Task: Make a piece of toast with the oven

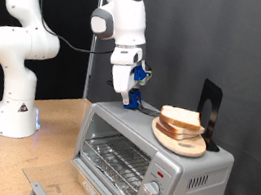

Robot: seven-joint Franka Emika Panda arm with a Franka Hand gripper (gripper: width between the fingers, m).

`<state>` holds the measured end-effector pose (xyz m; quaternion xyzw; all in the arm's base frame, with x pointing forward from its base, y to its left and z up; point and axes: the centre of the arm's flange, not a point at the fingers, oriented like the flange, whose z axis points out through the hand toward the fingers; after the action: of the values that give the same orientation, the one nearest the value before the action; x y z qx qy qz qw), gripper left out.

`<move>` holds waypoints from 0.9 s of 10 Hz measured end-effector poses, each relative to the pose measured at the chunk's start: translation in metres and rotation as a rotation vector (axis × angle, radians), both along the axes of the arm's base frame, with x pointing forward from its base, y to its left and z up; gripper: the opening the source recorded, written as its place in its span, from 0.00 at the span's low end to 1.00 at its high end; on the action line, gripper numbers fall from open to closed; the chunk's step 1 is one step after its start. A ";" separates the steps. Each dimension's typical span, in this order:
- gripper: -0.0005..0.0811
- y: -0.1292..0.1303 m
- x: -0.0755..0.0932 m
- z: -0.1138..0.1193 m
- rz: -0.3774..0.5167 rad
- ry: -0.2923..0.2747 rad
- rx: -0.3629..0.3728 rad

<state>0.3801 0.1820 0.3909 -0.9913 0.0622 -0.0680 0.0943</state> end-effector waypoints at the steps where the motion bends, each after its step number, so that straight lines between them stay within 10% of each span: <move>1: 0.84 0.001 0.000 0.000 0.002 -0.002 0.000; 9: 0.84 0.005 -0.006 -0.006 0.015 0.008 -0.010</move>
<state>0.3743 0.1873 0.3848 -0.9924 0.0546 -0.0638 0.0895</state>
